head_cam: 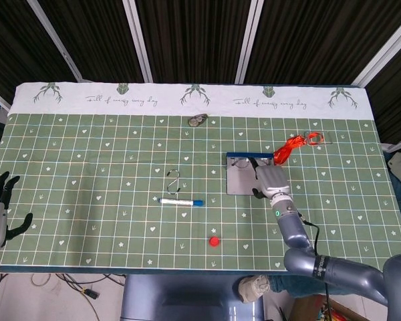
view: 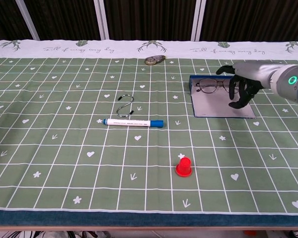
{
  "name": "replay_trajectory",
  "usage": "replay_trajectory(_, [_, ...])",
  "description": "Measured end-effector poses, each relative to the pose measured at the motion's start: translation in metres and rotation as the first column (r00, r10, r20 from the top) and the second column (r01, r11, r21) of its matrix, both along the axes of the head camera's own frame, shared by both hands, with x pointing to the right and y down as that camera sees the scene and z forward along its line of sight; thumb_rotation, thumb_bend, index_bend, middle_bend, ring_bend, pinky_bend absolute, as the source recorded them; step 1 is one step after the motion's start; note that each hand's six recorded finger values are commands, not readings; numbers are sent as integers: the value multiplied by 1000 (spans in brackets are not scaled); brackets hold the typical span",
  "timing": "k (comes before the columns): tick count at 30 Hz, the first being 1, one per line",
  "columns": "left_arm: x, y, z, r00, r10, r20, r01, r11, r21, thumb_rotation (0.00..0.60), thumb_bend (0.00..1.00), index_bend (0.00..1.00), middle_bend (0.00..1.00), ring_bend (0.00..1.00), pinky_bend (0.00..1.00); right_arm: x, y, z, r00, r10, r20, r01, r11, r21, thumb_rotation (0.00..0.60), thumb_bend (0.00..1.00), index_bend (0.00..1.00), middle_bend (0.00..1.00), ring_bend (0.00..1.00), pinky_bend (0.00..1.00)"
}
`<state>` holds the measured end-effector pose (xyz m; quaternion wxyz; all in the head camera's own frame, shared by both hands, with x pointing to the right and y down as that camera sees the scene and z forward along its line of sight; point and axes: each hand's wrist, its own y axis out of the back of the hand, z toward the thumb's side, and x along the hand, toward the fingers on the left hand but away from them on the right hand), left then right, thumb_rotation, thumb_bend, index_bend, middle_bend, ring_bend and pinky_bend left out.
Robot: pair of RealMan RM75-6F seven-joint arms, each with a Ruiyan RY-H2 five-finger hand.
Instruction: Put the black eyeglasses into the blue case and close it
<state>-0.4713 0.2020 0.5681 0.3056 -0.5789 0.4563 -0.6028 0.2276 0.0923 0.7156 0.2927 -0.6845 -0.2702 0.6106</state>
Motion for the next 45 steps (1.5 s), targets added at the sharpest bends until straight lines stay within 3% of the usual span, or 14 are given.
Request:
replay_trajectory(6, [1,0,0,1000,3,2,-3,1000,3,600,308,86,0,0,0,8,15,-11,999,-52,-4,52,996,67,600,299,194,287,296,257])
replay_trajectory(16, [1,1,0,1000,3,8,-3,1000,3,600,308,86,0,0,0,12,35,3,997,-72,13,70,993,90,600,343,238,283,298,257])
replay_trajectory(45, [0,1,0,1000,-7,10,7,1000,-3,600,308,86,0,0,0,1,34,23,997,-66,31,63,994,86,600,346,249,285,296,251])
